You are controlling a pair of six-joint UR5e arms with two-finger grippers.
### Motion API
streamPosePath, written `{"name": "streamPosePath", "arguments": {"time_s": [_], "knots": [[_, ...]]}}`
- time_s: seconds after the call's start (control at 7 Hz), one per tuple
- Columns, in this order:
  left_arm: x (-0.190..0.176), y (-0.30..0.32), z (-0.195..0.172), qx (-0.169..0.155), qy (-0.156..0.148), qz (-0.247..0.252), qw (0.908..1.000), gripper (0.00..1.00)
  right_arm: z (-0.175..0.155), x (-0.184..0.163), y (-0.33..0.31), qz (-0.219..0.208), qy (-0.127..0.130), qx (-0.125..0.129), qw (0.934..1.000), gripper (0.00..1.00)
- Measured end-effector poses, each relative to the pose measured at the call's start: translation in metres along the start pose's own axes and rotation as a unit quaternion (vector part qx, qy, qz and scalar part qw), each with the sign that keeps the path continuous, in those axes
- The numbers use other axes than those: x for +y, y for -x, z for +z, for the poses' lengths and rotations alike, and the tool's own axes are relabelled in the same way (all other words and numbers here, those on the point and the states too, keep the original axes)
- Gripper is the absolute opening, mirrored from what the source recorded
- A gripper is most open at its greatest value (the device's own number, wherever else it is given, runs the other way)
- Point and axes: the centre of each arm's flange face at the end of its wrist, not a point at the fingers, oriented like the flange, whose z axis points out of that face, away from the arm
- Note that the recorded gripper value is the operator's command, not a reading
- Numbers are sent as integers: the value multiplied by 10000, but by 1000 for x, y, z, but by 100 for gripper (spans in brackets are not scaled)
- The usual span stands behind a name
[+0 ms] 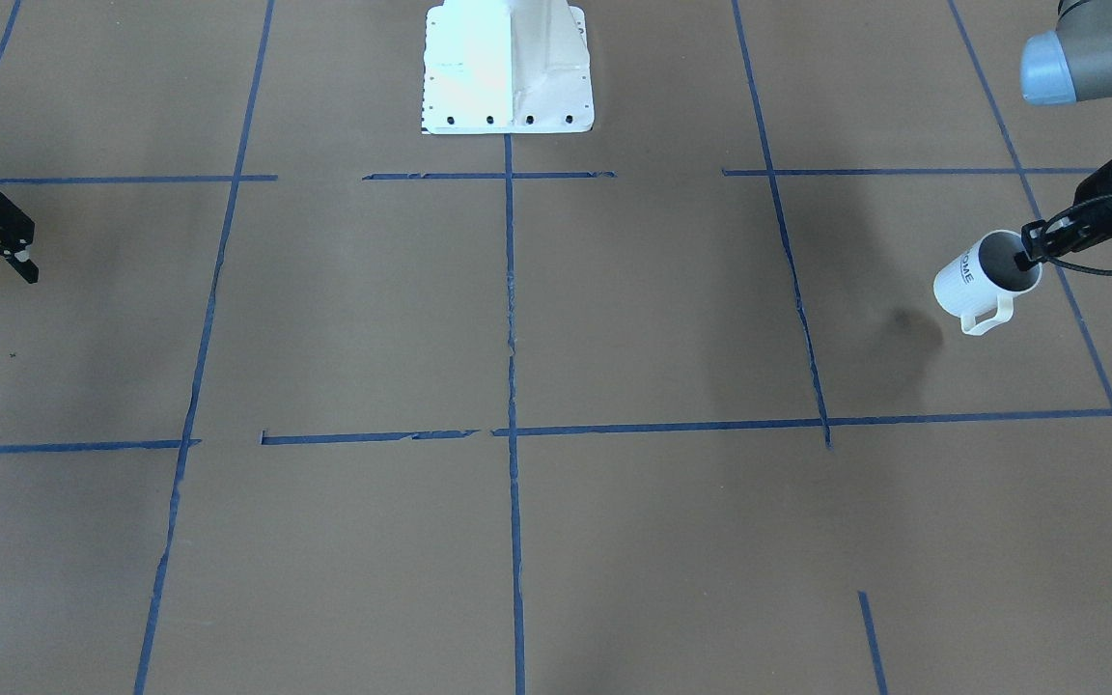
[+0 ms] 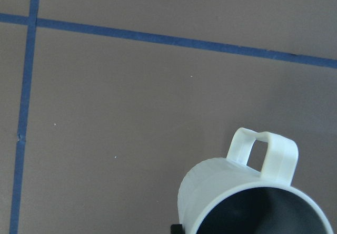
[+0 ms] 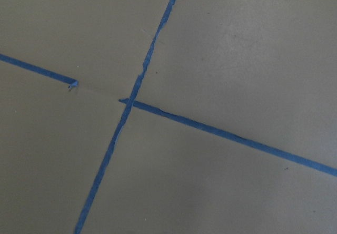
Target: Left arm hands cup to right arm to dump lemon
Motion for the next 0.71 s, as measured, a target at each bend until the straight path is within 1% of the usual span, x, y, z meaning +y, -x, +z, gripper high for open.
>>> {"name": "streamPosePath", "arguments": {"time_s": [0.14, 0.29, 0.43, 0.57, 0.71], "knots": [[-1, 3, 4, -10, 21, -99, 9999, 2, -3, -2, -4, 26, 174, -88, 9998, 100], [-2, 2, 5, 30, -16, -211, 9998, 2, -6, -5, -4, 51, 248, -147, 9996, 100], [-2, -1, 10, 98, -71, -272, 9996, 3, -8, -7, -3, 56, 267, -177, 9995, 100], [-2, -4, 19, 141, -82, -247, 9996, 9, -9, -8, -2, 54, 270, -189, 9994, 100], [-1, -8, 28, 170, -69, -195, 9996, 76, -9, -9, -2, 49, 266, -192, 9994, 100]]}}
